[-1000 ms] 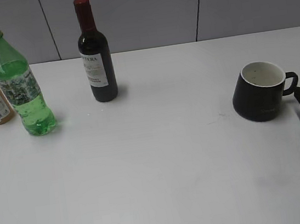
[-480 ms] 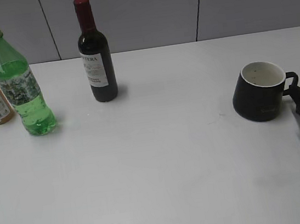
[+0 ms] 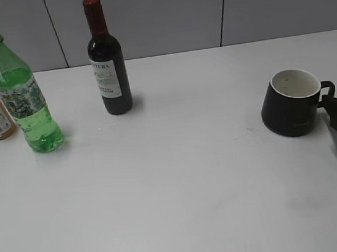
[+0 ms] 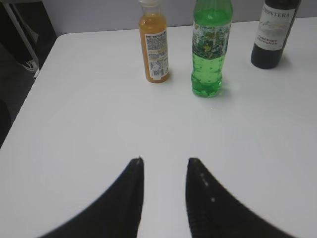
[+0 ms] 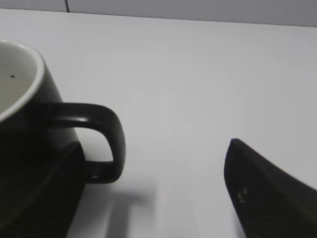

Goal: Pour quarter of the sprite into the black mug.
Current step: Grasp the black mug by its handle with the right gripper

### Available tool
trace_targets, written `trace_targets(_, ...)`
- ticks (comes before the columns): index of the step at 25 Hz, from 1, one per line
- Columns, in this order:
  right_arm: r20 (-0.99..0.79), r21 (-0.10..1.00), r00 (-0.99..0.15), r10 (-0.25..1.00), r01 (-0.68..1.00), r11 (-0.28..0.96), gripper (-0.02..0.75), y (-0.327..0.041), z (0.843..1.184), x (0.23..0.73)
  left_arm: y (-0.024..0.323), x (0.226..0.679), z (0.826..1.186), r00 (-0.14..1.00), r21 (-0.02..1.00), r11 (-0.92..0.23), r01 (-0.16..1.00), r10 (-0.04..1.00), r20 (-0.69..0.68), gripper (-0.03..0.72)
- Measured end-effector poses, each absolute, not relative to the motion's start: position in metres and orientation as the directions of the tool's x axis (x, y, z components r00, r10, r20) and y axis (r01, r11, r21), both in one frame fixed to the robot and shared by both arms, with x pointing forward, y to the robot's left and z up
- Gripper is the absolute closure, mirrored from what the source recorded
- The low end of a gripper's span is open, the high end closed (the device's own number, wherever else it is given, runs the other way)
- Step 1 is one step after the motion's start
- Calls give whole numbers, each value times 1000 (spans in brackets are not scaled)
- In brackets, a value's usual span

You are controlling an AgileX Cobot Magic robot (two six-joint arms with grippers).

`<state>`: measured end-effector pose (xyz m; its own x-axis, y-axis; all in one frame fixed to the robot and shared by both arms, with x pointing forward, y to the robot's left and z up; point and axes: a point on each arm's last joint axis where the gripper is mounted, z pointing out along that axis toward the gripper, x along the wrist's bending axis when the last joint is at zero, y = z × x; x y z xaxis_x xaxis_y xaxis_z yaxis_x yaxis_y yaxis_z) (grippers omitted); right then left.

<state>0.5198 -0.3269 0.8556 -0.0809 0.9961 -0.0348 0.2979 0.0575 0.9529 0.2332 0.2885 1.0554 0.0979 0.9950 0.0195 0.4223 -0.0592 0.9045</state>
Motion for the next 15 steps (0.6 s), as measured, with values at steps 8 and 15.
trace_targets(8,-36,954,-84,996,294,59,70,-328,853,526,288,233,1055,98,905,-59,422,995,19,457)
trace_targets(15,-34,954,-84,996,293,57,70,-328,850,530,288,233,1055,98,905,-59,422,995,19,459)
